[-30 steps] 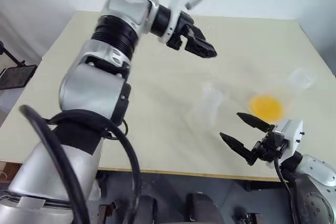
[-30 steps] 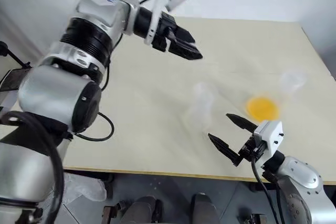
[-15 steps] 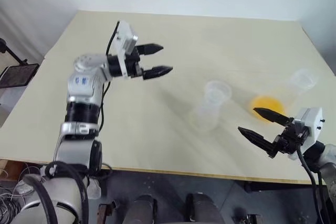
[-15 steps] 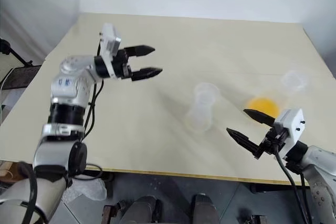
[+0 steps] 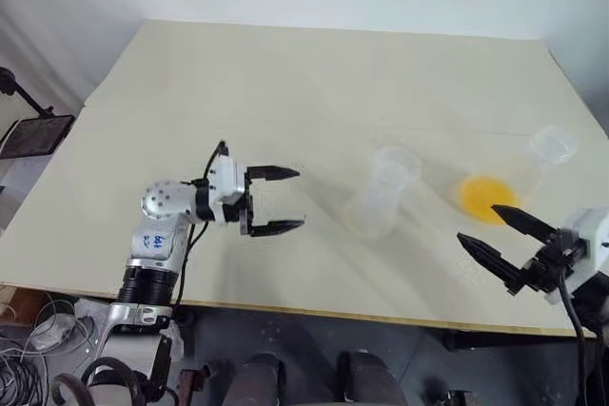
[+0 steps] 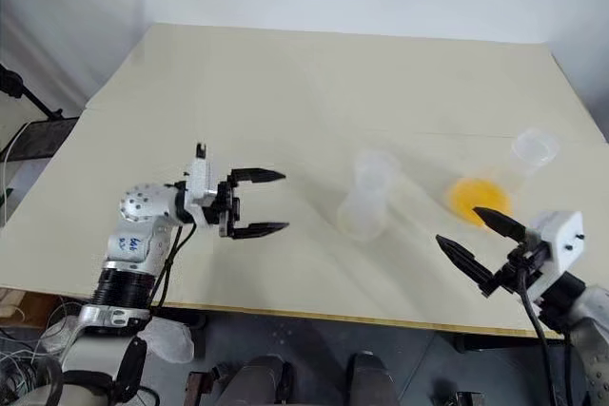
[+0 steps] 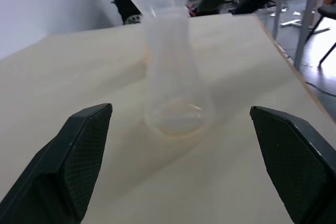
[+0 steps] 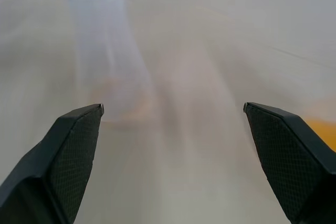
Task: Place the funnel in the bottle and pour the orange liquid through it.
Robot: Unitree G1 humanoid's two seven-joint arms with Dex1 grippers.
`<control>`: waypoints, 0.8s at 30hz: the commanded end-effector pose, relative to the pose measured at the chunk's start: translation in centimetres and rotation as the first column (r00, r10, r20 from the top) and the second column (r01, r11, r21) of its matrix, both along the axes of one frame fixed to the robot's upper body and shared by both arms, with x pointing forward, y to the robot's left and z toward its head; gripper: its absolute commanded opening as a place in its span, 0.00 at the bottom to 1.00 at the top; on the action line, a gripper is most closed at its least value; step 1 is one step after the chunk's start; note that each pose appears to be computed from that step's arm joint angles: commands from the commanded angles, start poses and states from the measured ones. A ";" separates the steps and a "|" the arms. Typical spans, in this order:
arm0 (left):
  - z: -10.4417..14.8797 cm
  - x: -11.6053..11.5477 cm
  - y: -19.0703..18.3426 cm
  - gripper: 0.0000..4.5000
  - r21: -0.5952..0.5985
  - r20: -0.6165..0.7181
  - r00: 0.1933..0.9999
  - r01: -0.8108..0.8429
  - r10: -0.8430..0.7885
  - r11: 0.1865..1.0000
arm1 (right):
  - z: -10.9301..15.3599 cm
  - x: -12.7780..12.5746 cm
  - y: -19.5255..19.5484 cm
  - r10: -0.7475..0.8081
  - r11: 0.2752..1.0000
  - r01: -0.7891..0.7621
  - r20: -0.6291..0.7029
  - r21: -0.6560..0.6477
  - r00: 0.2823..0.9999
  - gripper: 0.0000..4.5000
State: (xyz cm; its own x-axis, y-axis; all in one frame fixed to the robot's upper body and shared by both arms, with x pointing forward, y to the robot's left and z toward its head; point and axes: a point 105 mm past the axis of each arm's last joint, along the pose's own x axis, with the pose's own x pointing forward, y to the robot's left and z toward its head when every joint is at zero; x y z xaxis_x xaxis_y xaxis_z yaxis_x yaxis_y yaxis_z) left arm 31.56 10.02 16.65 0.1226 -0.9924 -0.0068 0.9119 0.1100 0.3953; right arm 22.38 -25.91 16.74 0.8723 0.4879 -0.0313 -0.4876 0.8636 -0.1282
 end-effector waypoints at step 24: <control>2.9 -0.2 0.6 0.99 -0.067 0.067 0.997 -0.018 0.023 0.998 | 3.5 5.5 -4.9 -0.400 0.916 0.396 0.199 0.060 0.895 1.00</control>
State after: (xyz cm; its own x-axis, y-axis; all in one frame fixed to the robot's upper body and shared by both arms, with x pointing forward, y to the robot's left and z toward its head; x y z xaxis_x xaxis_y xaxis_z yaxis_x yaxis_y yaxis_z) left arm 31.80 10.46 18.42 0.1461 -0.9884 0.0423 0.8978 0.1504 0.4139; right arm 27.53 -30.27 19.63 0.9809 0.1122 0.1589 -0.0901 0.9861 -0.1397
